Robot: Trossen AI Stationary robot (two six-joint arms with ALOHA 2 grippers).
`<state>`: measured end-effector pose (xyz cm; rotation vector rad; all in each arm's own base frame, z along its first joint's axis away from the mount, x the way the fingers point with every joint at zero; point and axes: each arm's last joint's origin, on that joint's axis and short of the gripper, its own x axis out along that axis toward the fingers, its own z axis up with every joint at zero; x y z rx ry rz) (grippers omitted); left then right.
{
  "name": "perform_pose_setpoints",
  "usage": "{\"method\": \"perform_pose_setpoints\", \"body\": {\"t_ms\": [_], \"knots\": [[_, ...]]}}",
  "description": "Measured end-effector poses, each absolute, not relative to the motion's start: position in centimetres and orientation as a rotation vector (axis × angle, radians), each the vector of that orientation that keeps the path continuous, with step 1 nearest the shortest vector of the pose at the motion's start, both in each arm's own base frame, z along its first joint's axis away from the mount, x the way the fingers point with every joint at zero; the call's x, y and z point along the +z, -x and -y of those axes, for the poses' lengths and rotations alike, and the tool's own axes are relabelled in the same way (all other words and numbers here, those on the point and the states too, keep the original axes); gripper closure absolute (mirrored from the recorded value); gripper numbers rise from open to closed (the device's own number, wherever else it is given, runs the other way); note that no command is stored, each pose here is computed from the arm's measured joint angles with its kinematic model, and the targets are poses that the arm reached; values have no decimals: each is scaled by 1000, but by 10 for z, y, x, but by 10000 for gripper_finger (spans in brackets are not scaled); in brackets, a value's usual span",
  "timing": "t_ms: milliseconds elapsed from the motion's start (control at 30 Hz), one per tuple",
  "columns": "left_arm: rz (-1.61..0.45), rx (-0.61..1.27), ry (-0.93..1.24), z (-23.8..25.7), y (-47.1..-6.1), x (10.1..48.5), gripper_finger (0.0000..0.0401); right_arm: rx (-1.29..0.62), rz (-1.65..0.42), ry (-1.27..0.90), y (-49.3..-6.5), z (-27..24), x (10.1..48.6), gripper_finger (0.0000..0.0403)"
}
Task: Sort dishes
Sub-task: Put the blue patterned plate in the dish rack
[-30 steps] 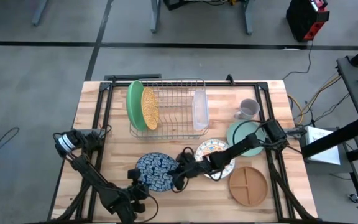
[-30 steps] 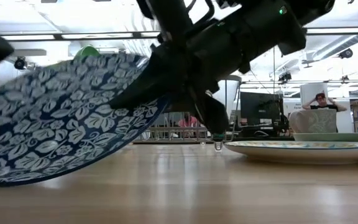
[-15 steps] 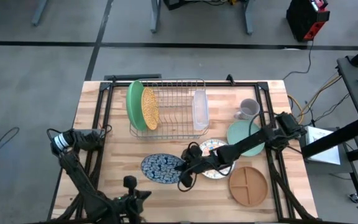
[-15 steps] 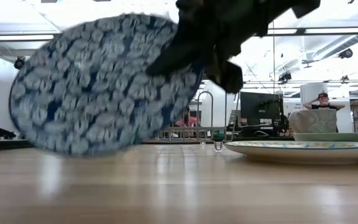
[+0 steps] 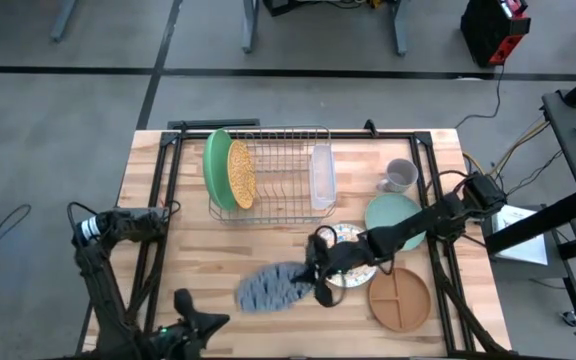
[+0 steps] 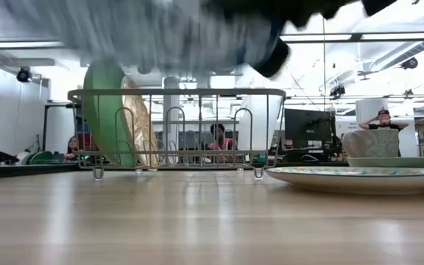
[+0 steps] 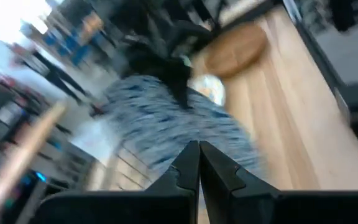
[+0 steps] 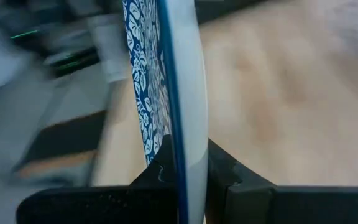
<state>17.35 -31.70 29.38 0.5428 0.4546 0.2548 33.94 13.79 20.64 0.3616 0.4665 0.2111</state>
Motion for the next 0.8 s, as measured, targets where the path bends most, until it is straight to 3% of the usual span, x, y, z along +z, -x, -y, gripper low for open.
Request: {"method": "perform_pose_setpoints", "body": {"t_ms": [233,400,600,700,800], "knots": [[-263,305,-636,320,-159,300,401,1100,15,-151,-321,-177,247,391],[-258,316,-636,318,-160,294,401,1413,132,-14,-312,-197,258,391],[-259,320,-637,318,-160,291,401,1508,213,64,-305,-210,267,392],[-262,319,-651,317,-160,291,401,1462,173,44,-308,-210,264,393],[-269,319,-677,315,-159,291,401,1300,47,-43,-312,-205,265,393]]}}
